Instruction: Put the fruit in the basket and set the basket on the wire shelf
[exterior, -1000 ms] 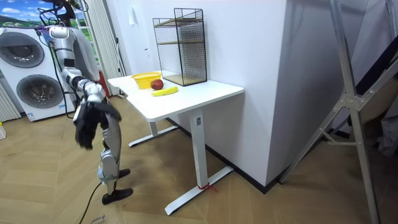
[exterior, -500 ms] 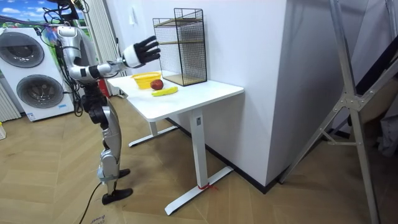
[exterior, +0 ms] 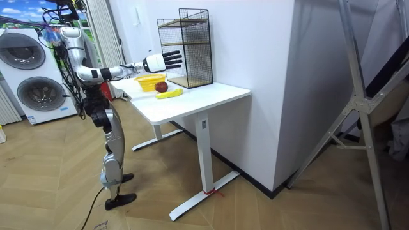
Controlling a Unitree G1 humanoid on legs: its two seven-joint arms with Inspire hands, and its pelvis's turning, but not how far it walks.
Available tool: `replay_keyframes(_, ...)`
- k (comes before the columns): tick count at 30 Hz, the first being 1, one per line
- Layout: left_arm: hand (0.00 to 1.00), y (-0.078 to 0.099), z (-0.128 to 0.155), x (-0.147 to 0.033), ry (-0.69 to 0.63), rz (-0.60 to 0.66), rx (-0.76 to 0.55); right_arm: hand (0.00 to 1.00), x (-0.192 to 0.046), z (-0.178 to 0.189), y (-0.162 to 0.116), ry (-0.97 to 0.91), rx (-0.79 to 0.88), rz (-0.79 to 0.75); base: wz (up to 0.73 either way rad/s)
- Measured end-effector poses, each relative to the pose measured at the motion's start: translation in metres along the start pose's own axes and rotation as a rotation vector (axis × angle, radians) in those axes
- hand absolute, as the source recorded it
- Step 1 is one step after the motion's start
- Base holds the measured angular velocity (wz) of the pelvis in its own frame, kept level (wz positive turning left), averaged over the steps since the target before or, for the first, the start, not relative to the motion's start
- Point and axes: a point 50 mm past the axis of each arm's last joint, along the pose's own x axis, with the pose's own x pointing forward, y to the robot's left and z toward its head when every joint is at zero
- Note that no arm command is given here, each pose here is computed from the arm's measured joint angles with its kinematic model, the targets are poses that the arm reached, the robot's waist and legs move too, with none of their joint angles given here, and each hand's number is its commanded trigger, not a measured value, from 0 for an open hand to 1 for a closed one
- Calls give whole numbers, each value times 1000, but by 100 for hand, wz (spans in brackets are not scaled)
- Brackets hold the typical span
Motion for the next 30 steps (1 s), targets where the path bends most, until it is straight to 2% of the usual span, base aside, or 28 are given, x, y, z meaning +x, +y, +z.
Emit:
replay_keyframes(11, 0, 3, 6, -1, -37, 3, -4, 0, -3, -22, 17, 77, -123, 186, 1)
replay_keyframes(30, 0, -1, -2, -2, -3, -12, 1, 0, -8, -42, 18, 157, -173, 239, 0)
